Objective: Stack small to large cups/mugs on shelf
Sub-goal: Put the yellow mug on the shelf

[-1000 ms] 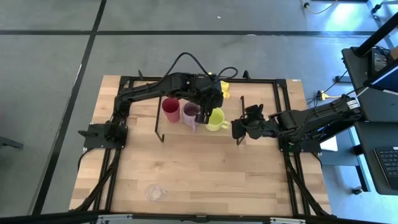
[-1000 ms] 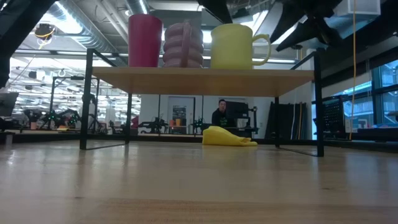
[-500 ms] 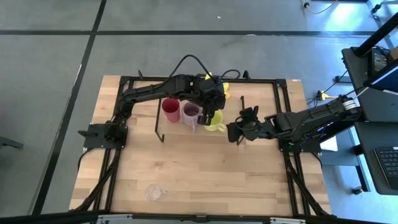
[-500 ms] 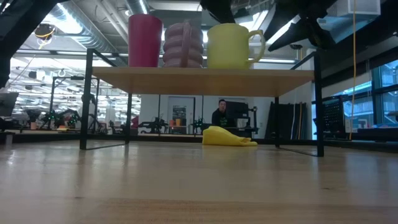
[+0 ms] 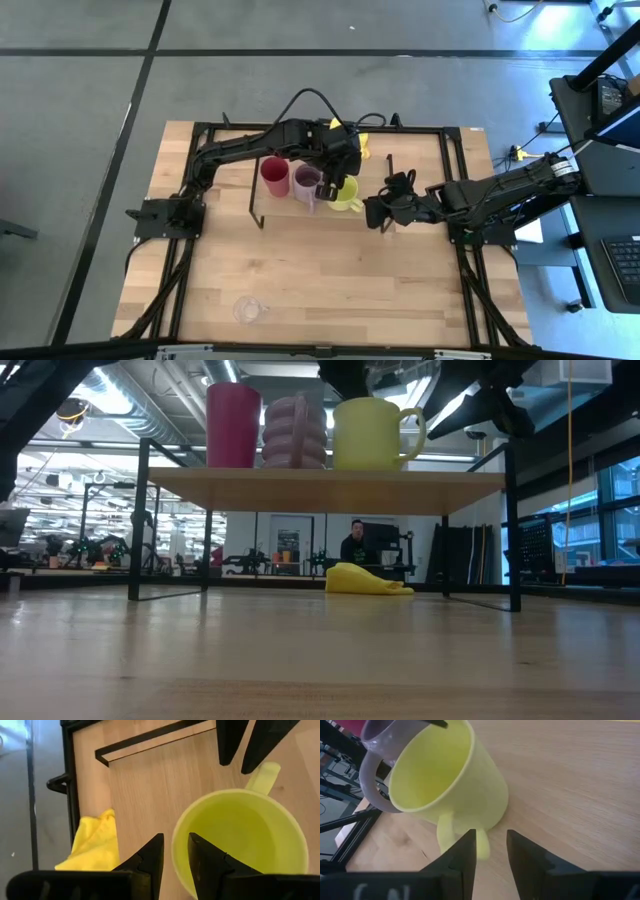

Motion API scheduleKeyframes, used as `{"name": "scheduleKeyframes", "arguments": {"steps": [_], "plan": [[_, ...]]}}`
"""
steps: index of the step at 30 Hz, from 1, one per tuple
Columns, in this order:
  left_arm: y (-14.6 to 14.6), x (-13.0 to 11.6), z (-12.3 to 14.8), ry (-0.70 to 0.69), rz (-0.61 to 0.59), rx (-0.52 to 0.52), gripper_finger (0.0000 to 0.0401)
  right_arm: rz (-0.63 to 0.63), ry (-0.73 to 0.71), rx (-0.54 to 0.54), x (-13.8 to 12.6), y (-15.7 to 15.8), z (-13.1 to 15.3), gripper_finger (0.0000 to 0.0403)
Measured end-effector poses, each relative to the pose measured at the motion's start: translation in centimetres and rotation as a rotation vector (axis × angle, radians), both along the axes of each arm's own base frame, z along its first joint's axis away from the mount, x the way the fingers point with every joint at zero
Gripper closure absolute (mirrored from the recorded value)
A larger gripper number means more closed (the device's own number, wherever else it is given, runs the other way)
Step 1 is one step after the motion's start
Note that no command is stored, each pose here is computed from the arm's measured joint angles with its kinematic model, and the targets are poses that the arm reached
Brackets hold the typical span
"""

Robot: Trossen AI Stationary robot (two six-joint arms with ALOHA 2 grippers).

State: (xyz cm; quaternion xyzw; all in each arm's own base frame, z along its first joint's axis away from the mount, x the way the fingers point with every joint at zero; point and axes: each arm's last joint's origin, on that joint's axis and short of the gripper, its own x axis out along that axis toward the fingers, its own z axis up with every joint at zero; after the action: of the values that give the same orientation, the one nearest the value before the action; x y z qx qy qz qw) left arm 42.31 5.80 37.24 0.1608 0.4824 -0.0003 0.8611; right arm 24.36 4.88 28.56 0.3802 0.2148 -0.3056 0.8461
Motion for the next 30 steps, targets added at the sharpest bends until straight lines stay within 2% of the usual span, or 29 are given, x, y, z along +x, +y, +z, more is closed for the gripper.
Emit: {"name": "scheduleKeyframes", "arguments": {"steps": [12,30], "plan": [[0.7,1.2,-1.9,0.040,-0.017,0.013,0.0319,-0.002,-0.002,0.000,0.0,0.0,0.0,0.0292],[1.3,1.8,-1.8,-0.020,-0.024,0.025,0.0319,-0.002,-0.068,0.017,0.4,0.1,0.5,0.0292]]}}
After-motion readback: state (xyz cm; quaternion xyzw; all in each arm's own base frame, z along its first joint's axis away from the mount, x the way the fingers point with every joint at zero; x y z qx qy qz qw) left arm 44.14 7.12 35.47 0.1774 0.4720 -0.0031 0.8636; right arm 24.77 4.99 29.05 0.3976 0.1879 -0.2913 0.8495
